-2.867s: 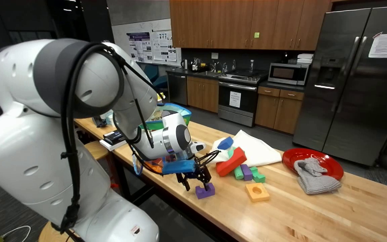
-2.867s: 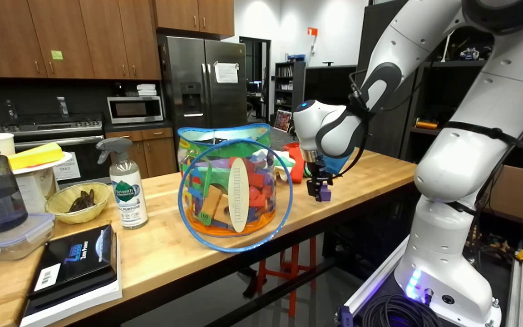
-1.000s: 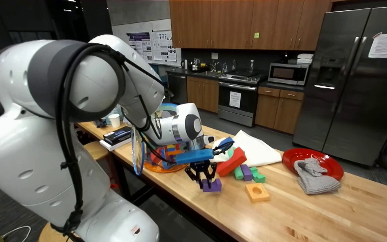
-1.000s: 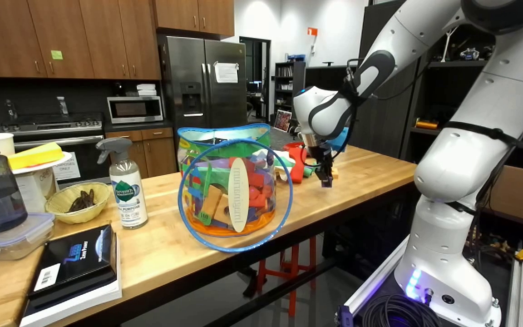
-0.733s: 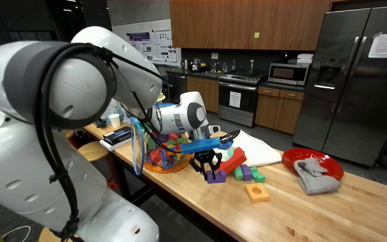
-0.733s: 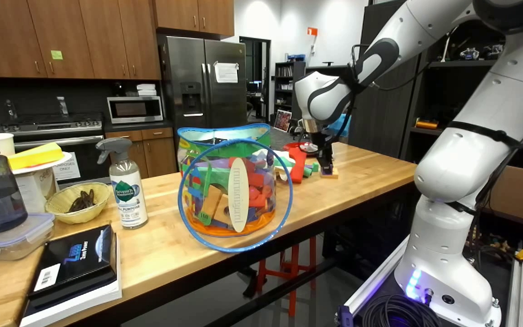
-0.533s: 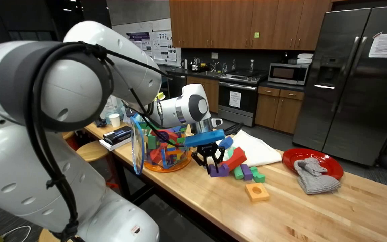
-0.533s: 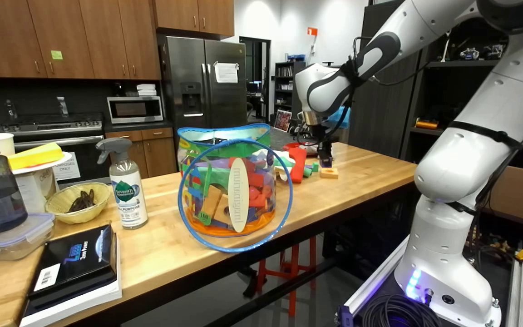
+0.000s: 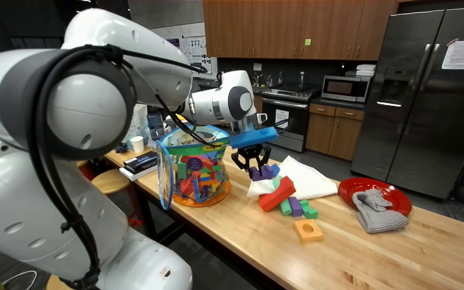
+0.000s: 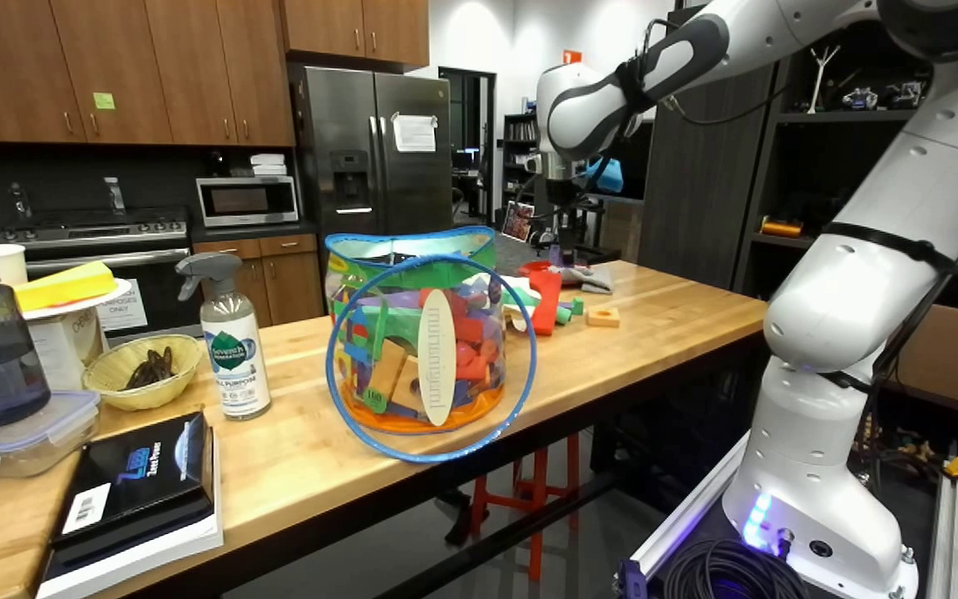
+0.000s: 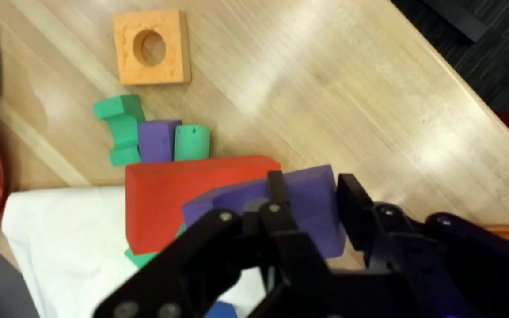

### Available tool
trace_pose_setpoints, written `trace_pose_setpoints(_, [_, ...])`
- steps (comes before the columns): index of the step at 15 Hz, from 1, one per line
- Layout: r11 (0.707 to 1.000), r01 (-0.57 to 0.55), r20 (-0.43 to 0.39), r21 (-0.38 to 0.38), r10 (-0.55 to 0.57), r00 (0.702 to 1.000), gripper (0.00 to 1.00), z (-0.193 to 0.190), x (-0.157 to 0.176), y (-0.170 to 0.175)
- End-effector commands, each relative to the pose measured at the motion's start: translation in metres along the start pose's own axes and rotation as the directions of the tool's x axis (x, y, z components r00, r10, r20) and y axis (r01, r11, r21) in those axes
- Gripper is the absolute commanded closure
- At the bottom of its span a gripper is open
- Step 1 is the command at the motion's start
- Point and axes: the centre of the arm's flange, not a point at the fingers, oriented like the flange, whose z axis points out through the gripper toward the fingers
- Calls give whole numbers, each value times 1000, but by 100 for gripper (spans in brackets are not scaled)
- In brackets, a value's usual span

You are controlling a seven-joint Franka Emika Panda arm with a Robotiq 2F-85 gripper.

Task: Pick up the purple block at the edge of the table and place it in the bag

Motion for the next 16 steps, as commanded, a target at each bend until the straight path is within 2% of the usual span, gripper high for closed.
trace_pose_setpoints(1, [998, 61, -68, 14, -60, 996, 92, -38, 13, 14])
trace_pose_setpoints(9, [987, 156, -105, -28, -158, 982, 92, -105, 51, 17])
trace_pose_setpoints(16, [966, 252, -123, -59, -257, 959, 92, -144, 90, 10])
